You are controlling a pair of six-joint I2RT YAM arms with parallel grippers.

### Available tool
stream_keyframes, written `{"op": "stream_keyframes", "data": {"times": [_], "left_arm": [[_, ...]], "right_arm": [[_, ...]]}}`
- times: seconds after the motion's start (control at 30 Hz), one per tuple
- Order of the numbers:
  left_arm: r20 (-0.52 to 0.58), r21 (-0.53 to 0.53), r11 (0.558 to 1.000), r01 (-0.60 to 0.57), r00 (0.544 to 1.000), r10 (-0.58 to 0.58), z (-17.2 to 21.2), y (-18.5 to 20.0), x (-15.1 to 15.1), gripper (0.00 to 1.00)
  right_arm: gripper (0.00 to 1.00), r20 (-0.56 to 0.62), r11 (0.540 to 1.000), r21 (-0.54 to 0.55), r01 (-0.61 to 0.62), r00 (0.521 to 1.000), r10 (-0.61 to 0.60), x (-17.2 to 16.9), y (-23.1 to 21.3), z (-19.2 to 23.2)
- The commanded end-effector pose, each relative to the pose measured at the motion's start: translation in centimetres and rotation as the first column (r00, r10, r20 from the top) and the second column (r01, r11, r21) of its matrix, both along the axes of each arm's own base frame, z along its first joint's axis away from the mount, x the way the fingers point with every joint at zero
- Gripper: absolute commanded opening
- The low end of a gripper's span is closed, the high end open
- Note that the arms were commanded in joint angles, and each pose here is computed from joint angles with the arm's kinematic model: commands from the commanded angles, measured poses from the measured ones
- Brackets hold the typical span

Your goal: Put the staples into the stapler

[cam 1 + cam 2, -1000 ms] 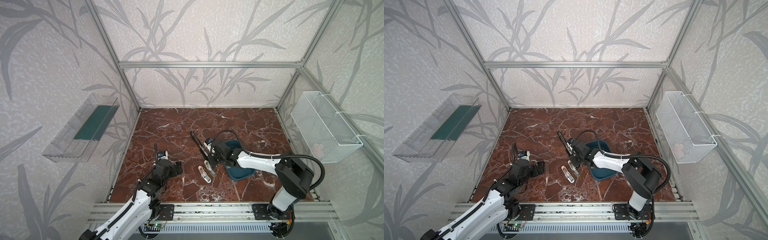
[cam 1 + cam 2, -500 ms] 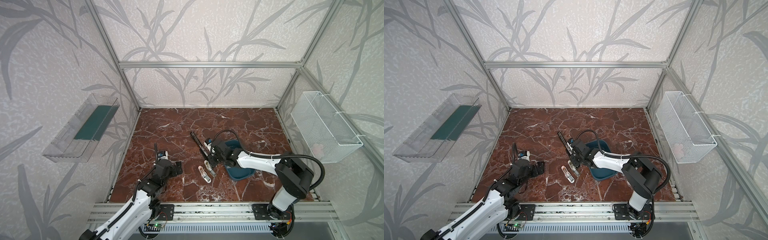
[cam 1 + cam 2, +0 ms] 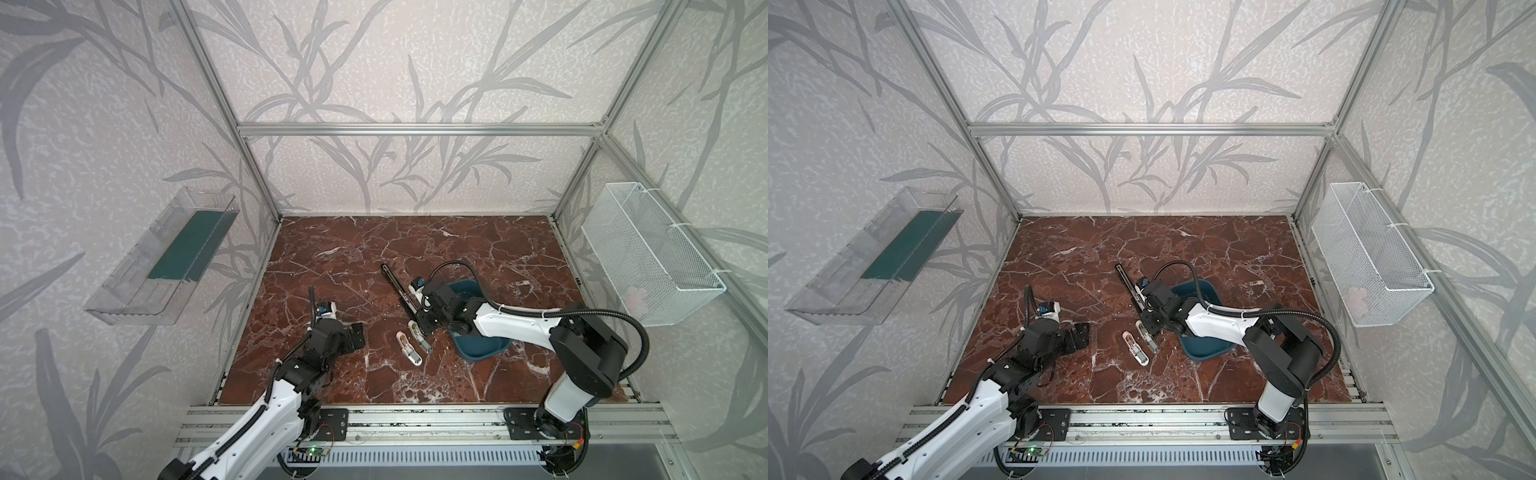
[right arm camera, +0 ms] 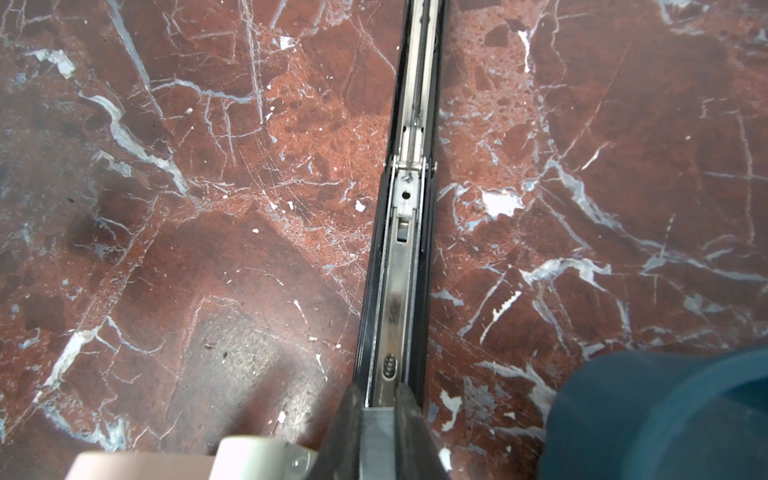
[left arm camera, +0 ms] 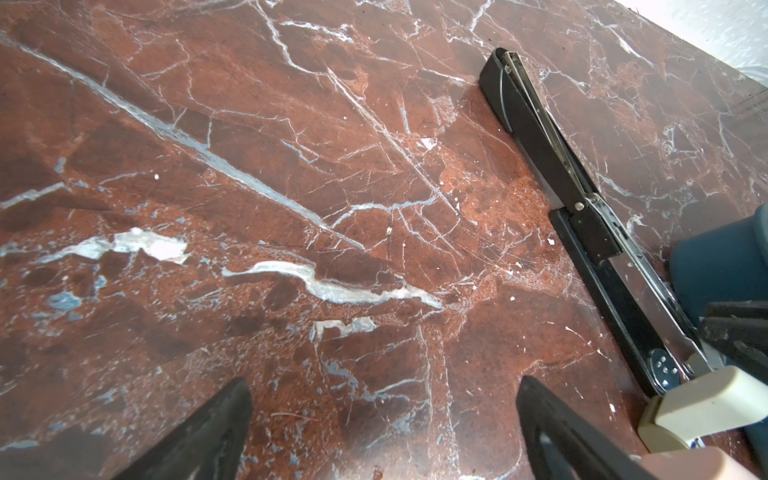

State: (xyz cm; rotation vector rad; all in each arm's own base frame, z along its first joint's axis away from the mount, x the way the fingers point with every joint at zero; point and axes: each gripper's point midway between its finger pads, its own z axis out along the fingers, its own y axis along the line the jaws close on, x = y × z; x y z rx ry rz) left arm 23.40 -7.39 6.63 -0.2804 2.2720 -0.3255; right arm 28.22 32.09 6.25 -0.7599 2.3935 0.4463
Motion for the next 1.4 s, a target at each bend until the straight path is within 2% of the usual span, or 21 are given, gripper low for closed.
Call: {"op": "stream_keyframes", "data": {"times": [0.0,0.27,0.67,1.0,1.37], "left_arm": [[0.036,-0.024,1.0,-0.016,0.999,0.016,1.4,-0.1,0.7,0.99],[0.037,-0.023,1.0,-0.015,0.999,0.016,1.4,-0.1,0.7,0.99],[0.036,-0.023,1.0,-0.015,0.999,0.016,1.4,-0.1,0.7,0.99],[0.035,-0.025,1.0,-0.013,0.999,0.014,1.4,-0.2,0.6,0.99],[0.035,-0.024,1.0,-0.014,0.999,0.015,1.4,-0.1,0.7,0.99]], "right_arm": [[0.17,-0.023,1.0,-0.017,-0.001,1.0,0.0,-0.6,-0.2,-1.0],[0.17,-0.03,0.999,-0.034,-0.007,1.0,0.006,-0.9,-0.3,-1.1],[0.18,-0.06,0.991,-0.132,-0.022,0.998,0.015,-2.7,-1.5,-2.4],[0.18,-0.057,0.994,-0.107,-0.013,0.998,0.007,-2.7,-1.1,-2.2],[0.18,-0.003,0.999,-0.042,-0.008,1.0,0.008,-2.1,-0.4,1.1]]}}
